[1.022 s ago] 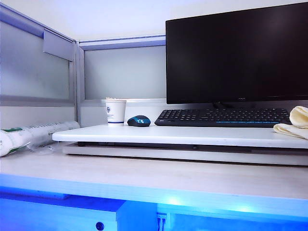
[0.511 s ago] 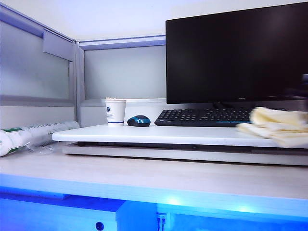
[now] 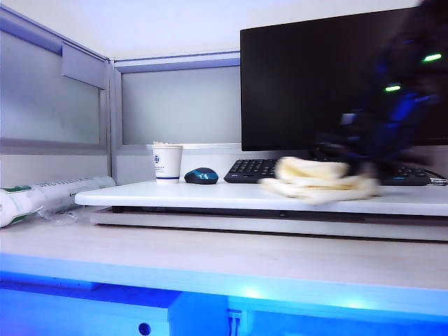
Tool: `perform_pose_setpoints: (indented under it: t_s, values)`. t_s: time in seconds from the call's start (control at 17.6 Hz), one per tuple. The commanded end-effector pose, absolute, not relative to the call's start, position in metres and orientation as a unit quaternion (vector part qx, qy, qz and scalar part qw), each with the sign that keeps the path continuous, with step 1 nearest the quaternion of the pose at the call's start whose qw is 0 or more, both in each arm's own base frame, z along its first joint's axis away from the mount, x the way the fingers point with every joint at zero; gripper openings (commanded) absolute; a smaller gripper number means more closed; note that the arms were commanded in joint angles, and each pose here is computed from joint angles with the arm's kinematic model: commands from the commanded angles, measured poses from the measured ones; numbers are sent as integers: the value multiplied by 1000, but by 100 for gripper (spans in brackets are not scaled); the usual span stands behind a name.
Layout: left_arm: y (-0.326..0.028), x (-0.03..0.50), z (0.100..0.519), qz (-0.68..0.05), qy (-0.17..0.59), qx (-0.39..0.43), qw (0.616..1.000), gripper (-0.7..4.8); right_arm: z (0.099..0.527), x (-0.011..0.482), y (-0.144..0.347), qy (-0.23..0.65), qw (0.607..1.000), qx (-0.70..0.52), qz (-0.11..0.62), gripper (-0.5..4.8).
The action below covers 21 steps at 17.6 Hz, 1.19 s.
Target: Wipe the tabletop with a clean cloth to remove dust and stains.
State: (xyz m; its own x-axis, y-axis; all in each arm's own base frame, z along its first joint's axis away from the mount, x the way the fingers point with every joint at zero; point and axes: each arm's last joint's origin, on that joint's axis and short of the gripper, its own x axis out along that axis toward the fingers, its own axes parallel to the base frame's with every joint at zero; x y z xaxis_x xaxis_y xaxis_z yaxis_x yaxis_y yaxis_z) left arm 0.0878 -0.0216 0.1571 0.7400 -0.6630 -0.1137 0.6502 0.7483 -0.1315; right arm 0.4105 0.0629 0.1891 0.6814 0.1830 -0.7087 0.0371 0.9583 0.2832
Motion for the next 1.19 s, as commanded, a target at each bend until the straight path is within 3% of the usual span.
perform_pose_setpoints:
  t_s: [0.06,0.85,1.19]
  values:
    - [-22,88,157,-354,75,-40,931,-5,172,417,96,450,879,142,68,-5]
    - [-22,88,157,-354,75,-41,931,-5,171,458,217,432,872,146,177,-5]
    - [-22,88,157,-354,75,-41,931,-5,176,466,235,432,868,146,196,-5]
